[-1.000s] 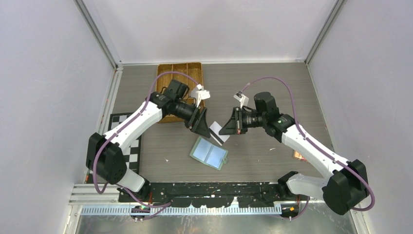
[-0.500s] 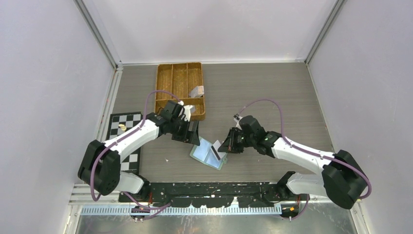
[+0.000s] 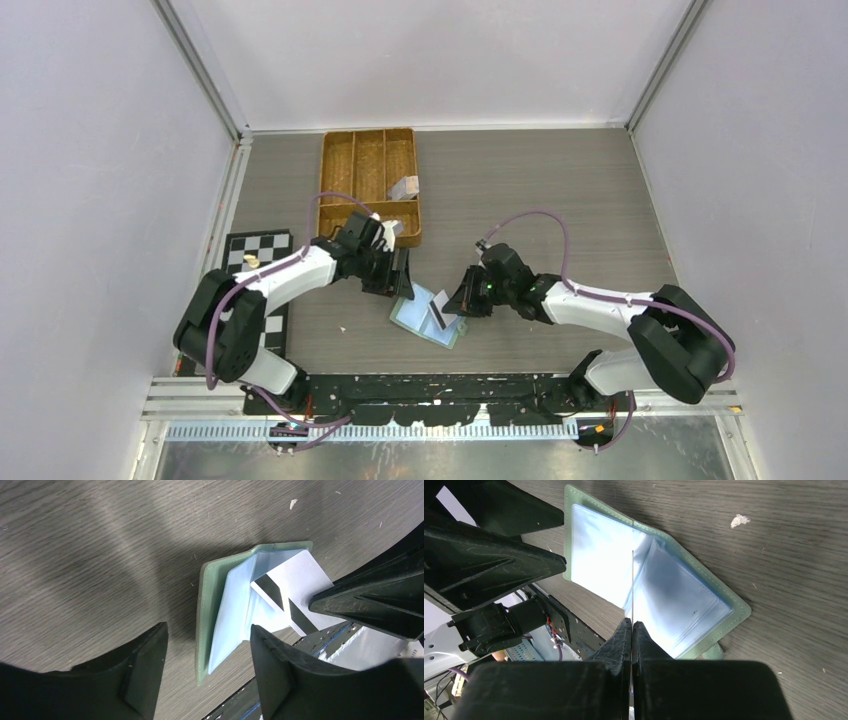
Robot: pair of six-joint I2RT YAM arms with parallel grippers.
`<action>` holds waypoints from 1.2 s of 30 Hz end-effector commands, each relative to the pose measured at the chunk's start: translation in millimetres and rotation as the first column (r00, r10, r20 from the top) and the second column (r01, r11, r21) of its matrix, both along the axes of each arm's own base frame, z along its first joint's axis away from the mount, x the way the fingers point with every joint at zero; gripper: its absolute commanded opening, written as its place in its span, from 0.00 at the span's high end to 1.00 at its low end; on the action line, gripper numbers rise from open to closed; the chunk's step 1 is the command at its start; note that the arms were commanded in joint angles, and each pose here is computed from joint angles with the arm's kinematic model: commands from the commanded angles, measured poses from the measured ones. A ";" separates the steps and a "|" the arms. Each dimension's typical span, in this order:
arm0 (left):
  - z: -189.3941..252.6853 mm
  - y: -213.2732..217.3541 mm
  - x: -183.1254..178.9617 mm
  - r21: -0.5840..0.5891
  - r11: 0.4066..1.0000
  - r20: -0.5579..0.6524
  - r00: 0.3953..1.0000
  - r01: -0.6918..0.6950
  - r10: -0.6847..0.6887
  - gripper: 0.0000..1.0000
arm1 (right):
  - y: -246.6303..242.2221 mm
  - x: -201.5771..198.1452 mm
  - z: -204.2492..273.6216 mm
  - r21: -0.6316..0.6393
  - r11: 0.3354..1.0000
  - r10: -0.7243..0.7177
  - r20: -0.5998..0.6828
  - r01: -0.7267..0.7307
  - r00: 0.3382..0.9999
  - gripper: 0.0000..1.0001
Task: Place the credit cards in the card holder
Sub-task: Insert the credit card into the card holder.
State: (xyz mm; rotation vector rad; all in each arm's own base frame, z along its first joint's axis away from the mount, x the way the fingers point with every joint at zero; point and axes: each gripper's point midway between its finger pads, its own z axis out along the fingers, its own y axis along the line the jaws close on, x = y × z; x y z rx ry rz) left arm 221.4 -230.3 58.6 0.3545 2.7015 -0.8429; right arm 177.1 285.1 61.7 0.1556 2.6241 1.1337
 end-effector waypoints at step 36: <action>-40.2 0.3 -10.8 -0.150 0.926 -0.102 0.937 -0.347 0.334 1.00 | 7.2 3.9 -11.0 0.082 0.996 -0.046 0.008 0.045 0.999 1.00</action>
